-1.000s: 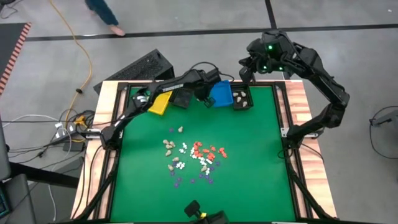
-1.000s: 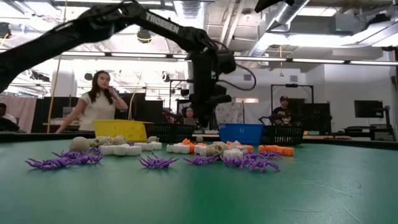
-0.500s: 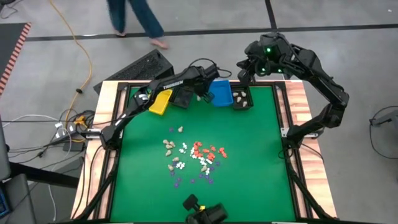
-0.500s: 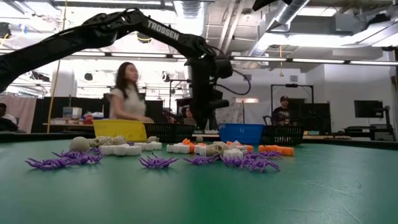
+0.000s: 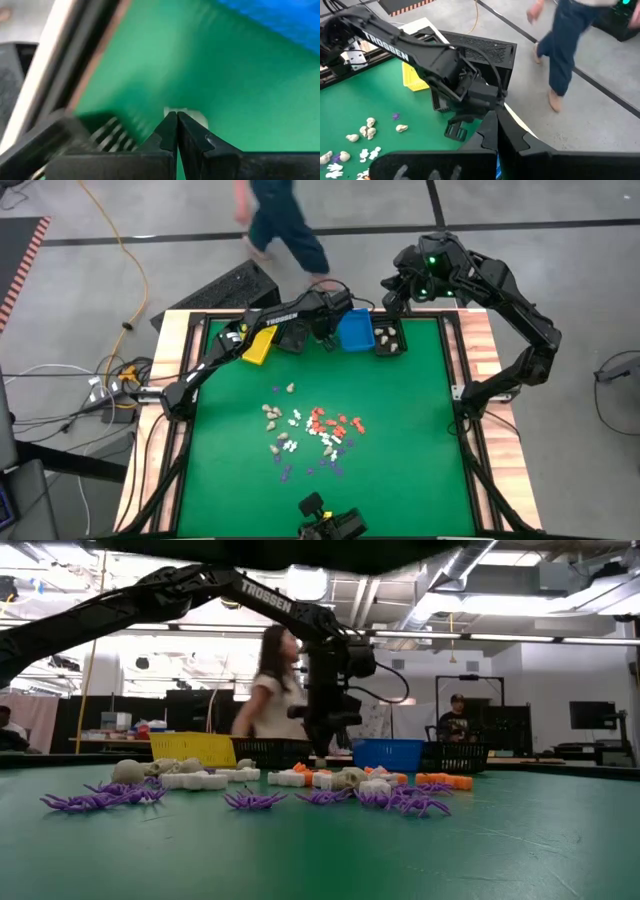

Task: Sort Halloween decoration
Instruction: Put the white skull toy into the right black basket, then adjust the colored baskets

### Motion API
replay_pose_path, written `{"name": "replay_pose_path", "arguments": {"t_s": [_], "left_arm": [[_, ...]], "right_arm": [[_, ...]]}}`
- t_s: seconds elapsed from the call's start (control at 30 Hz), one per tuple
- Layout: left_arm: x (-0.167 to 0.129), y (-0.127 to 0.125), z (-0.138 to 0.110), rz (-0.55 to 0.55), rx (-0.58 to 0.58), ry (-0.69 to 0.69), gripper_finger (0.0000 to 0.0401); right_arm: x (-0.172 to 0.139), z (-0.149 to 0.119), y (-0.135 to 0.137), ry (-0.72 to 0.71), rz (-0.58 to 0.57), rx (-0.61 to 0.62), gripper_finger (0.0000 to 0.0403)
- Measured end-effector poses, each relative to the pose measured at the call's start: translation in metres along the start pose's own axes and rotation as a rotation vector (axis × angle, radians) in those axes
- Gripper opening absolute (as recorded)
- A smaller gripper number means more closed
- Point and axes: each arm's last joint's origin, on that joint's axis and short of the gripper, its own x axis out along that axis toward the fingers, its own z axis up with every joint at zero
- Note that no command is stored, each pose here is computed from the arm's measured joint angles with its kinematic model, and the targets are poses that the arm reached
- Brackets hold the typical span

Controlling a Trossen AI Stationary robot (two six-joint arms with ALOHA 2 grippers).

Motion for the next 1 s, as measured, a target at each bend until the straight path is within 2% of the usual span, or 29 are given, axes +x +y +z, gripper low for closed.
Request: {"name": "replay_pose_path", "arguments": {"t_s": [0.07, 0.17, 0.3, 0.4, 0.7, 0.87, 1.0], "left_arm": [[0.002, -0.002, 0.0, -0.045, 0.004, 0.006, 0.0], [0.001, -0.001, -0.003, -0.043, 0.006, 0.039, 0.0], [-0.002, -0.006, -0.017, -0.094, 0.004, 0.177, 0.0], [-0.005, -0.017, -0.023, -0.114, 0.013, 0.242, 0.0], [-0.017, -0.065, -0.034, -0.253, 0.087, 0.3, 0.0], [-0.039, -0.093, -0.039, -0.267, 0.17, 0.263, 0.0], [-0.065, -0.094, -0.035, -0.186, 0.215, 0.148, 0.0]], "right_arm": [[0.0, 0.0, 0.0, 0.0, 0.001, 0.0, 0.002], [0.0, 0.0, 0.003, 0.001, 0.016, -0.006, 0.002], [-0.001, -0.001, 0.007, 0.001, 0.031, -0.021, 0.002], [-0.001, -0.001, 0.011, -0.003, 0.044, -0.032, 0.002], [-0.002, 0.0, 0.014, -0.012, 0.055, -0.042, 0.002], [-0.002, 0.0, 0.015, -0.011, 0.059, -0.065, 0.002], [-0.003, -0.001, 0.015, -0.009, 0.059, -0.066, 0.002]]}}
